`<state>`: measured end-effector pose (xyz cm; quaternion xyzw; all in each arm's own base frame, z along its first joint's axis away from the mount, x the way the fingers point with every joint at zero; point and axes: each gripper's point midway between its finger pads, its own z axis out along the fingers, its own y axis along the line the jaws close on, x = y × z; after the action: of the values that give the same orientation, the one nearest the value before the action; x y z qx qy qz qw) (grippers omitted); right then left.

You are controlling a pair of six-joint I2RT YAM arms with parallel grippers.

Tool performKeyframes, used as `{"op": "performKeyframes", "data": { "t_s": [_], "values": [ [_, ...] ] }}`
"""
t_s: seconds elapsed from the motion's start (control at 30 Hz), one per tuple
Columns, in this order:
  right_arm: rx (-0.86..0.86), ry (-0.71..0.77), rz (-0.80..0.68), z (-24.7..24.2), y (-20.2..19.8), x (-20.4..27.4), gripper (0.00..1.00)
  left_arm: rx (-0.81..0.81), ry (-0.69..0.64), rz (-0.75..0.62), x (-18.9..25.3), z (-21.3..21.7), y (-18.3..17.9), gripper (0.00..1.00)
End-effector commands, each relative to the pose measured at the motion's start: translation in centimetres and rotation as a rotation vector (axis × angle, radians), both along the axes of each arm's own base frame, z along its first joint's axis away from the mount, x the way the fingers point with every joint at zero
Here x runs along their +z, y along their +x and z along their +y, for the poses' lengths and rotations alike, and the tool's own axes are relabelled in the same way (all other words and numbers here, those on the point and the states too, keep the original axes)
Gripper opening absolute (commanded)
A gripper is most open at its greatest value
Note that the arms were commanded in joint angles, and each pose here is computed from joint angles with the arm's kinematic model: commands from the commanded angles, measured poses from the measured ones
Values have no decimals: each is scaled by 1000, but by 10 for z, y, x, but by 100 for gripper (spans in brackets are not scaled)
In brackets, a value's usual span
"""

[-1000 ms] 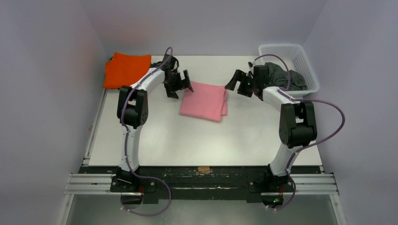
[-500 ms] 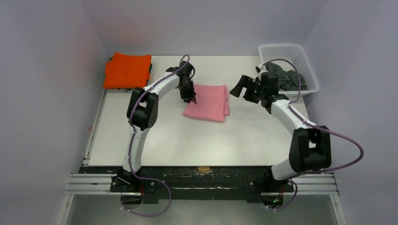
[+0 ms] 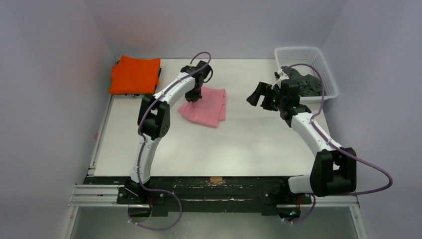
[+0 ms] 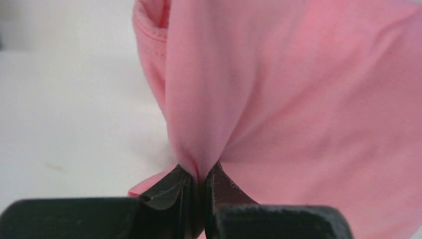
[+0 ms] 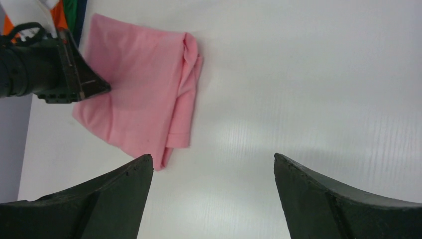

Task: Fold and stack the t-shirts
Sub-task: Put the neatly folded tshirt into the corner of the board with the left arm

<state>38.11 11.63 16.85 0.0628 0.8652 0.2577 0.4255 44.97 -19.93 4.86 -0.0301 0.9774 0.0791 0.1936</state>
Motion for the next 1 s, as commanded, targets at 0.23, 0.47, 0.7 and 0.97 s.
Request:
{"op": "performKeyframes", "data": {
  "t_s": [0.23,0.47,0.7,0.97],
  "values": [
    [-12,-57,-44,-9,3,6,90,-63,522,-317,136,125,54,0],
    [-20,-65,-44,-10,5,5,90,-89,449,-412,180,157,73,0],
    [-28,-82,-26,-13,7,2,90,-131,338,-488,224,172,83,0],
    [-35,-101,-13,-16,10,-3,90,-131,225,-525,254,183,83,0]
  ]
}}
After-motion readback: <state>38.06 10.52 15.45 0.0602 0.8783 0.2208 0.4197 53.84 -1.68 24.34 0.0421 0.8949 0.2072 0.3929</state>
